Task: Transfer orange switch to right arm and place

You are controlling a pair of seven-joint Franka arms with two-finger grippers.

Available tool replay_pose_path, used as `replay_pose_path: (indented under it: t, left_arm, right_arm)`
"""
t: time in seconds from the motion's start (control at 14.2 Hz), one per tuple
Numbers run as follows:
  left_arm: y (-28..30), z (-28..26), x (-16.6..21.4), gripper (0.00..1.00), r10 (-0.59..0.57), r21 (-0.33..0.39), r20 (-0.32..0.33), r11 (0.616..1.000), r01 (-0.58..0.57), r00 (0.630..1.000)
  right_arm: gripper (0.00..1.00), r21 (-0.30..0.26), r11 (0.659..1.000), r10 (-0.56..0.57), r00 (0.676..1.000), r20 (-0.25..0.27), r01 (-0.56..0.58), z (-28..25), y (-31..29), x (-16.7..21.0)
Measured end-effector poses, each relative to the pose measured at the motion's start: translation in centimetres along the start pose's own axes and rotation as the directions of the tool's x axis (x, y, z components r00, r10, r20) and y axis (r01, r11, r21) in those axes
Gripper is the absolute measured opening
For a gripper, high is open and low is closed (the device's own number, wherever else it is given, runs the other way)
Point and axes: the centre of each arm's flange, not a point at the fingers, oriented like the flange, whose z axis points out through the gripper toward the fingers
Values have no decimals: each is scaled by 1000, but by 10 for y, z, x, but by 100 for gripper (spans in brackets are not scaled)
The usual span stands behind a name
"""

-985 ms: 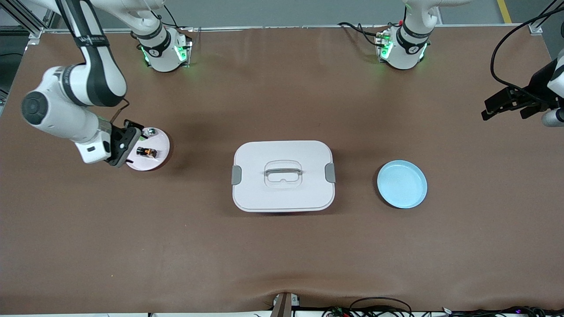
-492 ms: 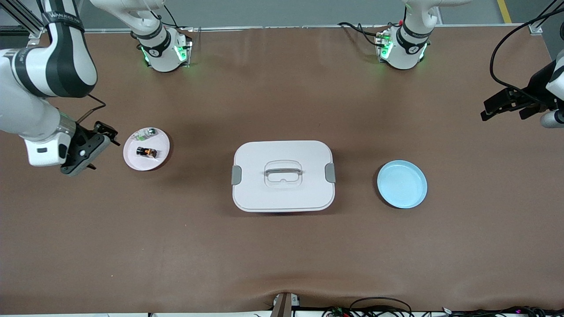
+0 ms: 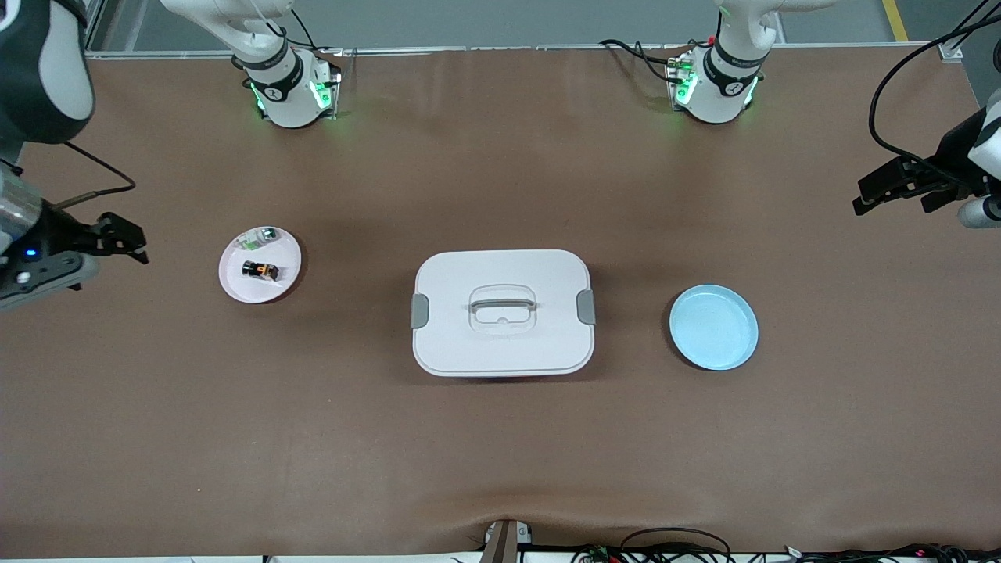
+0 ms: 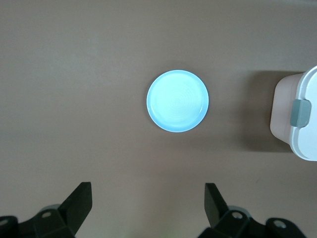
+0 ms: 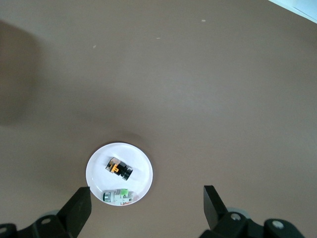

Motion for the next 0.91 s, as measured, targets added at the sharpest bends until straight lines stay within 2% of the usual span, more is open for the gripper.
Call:
replay_pose_path:
  t: [0.21, 0.49, 0.63, 0.91]
  left_arm:
    - [0, 0, 0, 100, 0, 0, 0, 1000, 0, 1000]
    - [0, -1, 0, 100, 0, 0, -1, 1000, 0, 1000]
    - [0, -1, 0, 100, 0, 0, -2, 1000, 0, 1000]
    - [0, -1, 0, 100, 1, 0, -3, 1000, -1, 1000]
  right_arm:
    - [100, -9, 993, 113, 993, -21, -114, -10, 27, -9]
    - [100, -16, 969, 243, 968, -61, -245, -30, 43, -13]
    - [100, -15, 968, 249, 966, -73, -251, -37, 36, -9]
    - [100, -6, 977, 211, 977, -43, -211, -55, 8, -5]
